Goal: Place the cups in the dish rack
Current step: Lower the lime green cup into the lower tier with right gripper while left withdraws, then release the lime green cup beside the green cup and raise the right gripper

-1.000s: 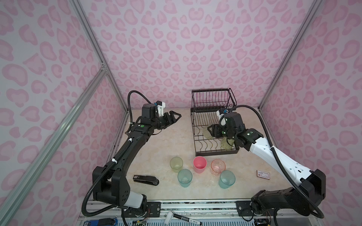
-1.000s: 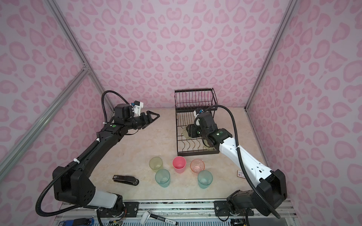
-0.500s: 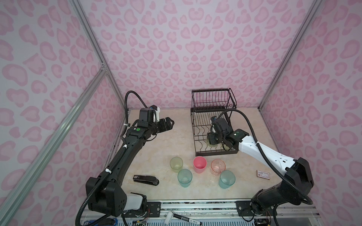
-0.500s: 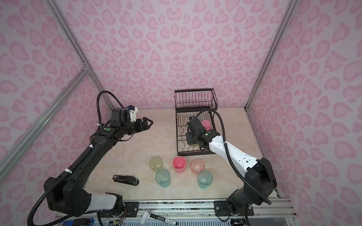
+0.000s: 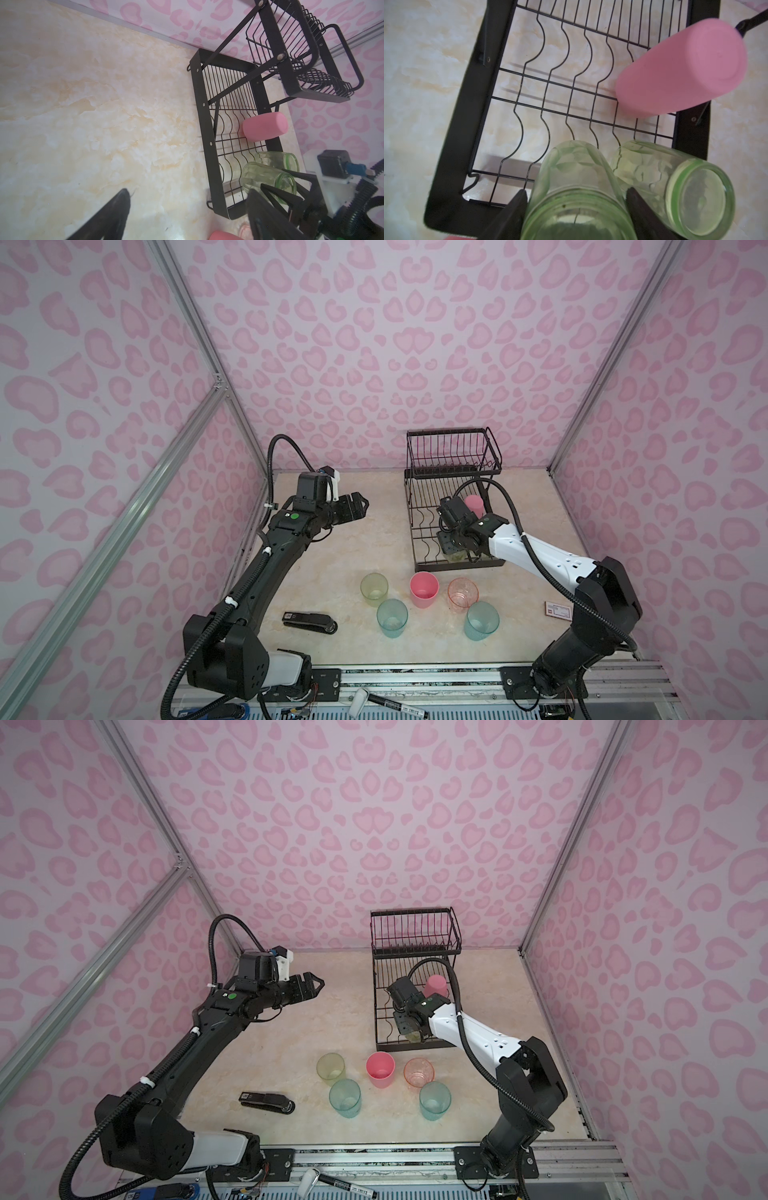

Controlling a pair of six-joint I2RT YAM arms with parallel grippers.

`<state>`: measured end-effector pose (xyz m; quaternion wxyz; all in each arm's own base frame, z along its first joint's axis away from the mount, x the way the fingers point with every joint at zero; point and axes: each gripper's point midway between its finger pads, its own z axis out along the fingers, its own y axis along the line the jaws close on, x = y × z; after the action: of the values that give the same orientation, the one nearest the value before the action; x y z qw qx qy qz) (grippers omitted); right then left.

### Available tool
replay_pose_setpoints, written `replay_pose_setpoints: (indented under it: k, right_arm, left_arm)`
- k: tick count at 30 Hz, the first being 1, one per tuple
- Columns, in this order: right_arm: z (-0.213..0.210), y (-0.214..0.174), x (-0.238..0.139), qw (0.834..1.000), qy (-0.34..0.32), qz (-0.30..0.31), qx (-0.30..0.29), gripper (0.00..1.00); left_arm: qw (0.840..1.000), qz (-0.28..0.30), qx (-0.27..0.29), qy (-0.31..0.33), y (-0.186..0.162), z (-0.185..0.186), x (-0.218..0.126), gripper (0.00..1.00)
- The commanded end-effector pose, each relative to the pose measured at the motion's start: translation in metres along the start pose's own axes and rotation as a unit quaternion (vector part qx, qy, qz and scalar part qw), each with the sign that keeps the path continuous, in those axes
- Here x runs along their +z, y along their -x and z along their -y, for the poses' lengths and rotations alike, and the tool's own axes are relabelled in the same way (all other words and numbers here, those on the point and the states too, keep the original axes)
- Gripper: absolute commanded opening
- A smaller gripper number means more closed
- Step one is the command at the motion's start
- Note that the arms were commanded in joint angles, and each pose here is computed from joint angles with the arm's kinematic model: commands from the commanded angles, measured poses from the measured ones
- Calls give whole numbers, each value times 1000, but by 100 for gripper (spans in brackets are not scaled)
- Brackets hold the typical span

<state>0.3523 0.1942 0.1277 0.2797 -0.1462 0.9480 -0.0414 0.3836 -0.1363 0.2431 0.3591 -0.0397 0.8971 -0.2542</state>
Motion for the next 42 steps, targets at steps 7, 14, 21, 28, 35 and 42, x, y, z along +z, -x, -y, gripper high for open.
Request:
replay_pose_setpoints:
  k: [7,14,21,28,35,42]
  right_arm:
    - [-4,-6,18,1000,-4,-11,7,59]
    - [-4,-9,20,1000,7,-15,13,65]
    - [-4,-12,22,1000,8,-19,12,71]
    - [-3,-11,20,1000,7,-18,10,77]
    - [0,-3,11,1000,10,-3,14,85]
    - [4,9,-6,1000,12,19,17,88]
  left_arm:
    - [1000,-7,1,-2,-3,-2,7,89]
    - [1000,-12,-1,0,-4,-4,11,89]
    - [1000,-13,-1,1,-5,-5,12,90]
    - [1000,-17,-1,2,-7,-6,14,90]
    - [1000,-17,-1,4,-7,-7,14,90]
    - [1000,-17,-2,12,-8,-10,14,90]
